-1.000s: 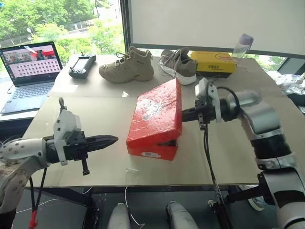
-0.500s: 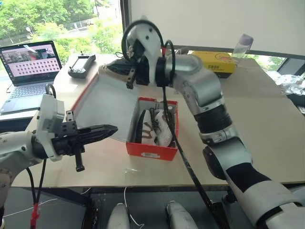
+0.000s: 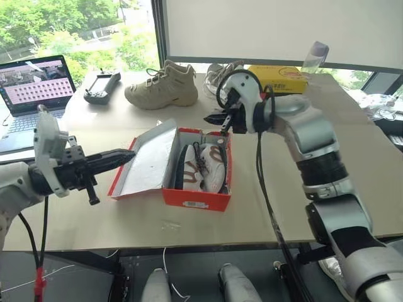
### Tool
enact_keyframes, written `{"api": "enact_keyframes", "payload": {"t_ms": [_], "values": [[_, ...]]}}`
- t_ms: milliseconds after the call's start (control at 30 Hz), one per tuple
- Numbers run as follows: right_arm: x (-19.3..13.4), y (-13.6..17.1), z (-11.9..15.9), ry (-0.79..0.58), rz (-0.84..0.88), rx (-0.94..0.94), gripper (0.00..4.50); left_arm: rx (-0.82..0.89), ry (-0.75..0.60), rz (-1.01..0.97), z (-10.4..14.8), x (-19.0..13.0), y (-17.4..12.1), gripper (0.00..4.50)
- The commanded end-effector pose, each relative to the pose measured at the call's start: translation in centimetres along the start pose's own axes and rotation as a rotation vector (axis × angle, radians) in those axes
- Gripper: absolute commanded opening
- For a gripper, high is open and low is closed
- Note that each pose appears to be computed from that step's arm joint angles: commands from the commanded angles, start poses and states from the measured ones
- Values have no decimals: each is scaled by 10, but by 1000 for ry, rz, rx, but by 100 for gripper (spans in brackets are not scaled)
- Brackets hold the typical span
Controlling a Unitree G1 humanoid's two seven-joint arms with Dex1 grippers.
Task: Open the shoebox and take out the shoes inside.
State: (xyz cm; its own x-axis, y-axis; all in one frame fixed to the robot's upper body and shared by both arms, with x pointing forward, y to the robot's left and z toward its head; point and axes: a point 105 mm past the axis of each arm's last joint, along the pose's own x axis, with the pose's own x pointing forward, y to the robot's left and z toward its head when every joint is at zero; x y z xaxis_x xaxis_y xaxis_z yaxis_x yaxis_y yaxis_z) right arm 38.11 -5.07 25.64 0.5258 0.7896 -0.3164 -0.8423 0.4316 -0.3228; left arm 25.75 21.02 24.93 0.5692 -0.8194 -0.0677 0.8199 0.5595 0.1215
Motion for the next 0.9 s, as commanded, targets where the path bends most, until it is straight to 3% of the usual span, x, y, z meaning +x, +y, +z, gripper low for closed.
{"api": "enact_keyframes", "payload": {"t_ms": [33, 333, 900], "values": [[-5, 14, -4, 61, 44, -27, 152, 9, -10, -18, -4, -1, 7, 0], [3, 25, -30, 163, 48, -25, 446, -17, -7, -24, -20, 3, 16, 0], [30, 20, -112, 410, -43, 26, 446, -51, -71, -54, -23, 4, 6, 0]]}}
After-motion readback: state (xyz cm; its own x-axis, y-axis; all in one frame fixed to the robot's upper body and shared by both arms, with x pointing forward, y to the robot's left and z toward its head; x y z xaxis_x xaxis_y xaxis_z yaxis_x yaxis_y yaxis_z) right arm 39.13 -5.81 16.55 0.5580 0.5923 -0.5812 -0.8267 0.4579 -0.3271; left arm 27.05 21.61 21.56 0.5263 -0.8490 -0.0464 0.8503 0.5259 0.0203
